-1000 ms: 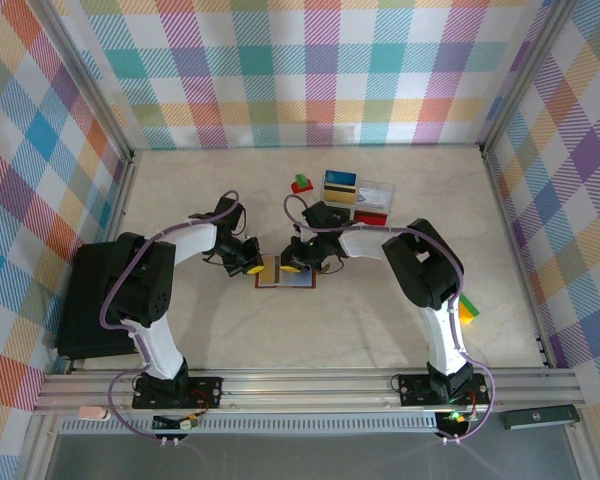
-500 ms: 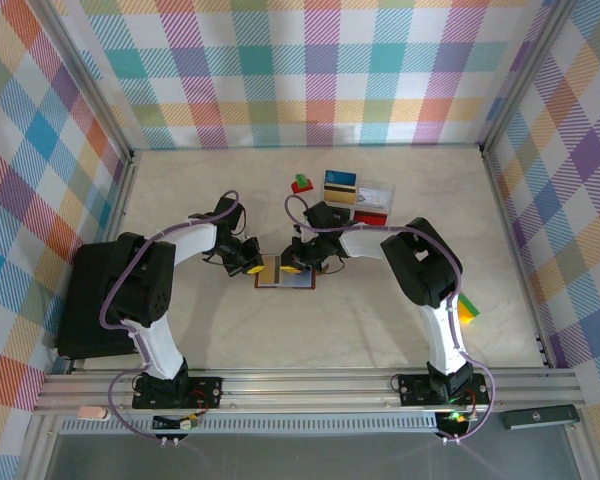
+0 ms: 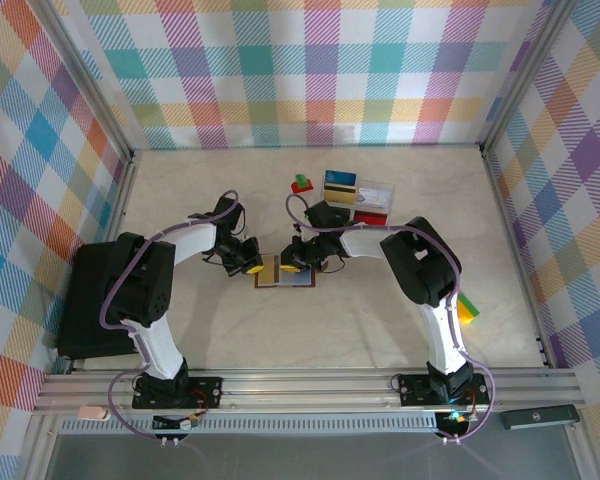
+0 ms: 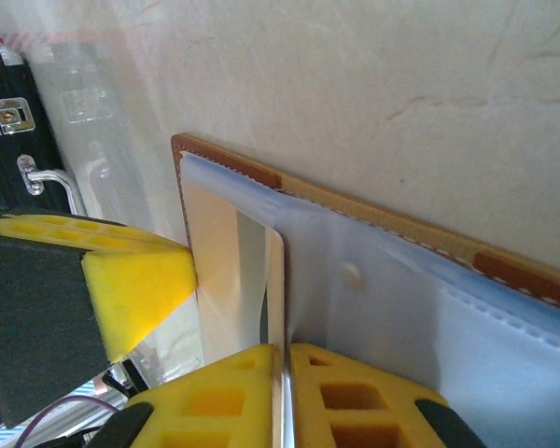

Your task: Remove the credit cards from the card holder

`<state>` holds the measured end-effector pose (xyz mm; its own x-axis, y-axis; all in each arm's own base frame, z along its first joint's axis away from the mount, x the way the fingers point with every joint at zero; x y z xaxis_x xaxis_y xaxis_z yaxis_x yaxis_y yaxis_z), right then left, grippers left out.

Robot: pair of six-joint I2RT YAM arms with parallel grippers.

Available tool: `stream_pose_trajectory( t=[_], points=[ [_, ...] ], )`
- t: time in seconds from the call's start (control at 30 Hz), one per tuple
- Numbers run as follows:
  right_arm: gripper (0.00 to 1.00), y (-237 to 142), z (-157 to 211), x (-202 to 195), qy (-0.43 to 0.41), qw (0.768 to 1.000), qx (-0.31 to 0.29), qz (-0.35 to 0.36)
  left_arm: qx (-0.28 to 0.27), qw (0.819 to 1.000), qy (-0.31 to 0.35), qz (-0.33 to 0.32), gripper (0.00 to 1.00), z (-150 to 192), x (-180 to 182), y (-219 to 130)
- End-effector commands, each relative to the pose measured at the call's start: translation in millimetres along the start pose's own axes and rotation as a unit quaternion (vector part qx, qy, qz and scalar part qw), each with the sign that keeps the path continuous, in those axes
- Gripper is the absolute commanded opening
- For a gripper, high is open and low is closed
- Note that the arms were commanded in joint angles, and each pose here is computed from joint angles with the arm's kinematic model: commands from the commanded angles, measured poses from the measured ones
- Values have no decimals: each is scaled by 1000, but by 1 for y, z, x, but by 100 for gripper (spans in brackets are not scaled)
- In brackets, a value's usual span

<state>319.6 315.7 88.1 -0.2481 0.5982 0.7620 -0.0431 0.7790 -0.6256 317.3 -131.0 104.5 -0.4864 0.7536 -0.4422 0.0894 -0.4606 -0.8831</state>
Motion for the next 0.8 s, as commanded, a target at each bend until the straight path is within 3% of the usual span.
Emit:
stream_pose_trajectory(
  t=[0.0,0.33,0.77],
  points=[
    [12,8,1,6,-11,1000,-4,-21,26,999,-10,-34,4,8,14,11],
    [17,5,12,-17,44,995,-10,90,16,999,-12,-43,5,9,15,9],
    [12,7,7,2,3,1000,-11,-6,19,999,-11,-37,5,8,14,10]
  ],
)
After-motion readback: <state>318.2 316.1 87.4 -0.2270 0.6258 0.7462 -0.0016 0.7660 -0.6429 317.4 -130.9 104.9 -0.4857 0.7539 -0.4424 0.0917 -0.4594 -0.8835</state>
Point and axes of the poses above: each hand's point on the last joint's axis, 136 mm out from that joint toward the fingers, its own y axis out along the fingers, its own x axis along the line the jaws close on, z = x × y, the point moved 9 cm from there along -y, back along the fingers, and after that the axes turned 13 degrees about -y, right-handed, at the moved point
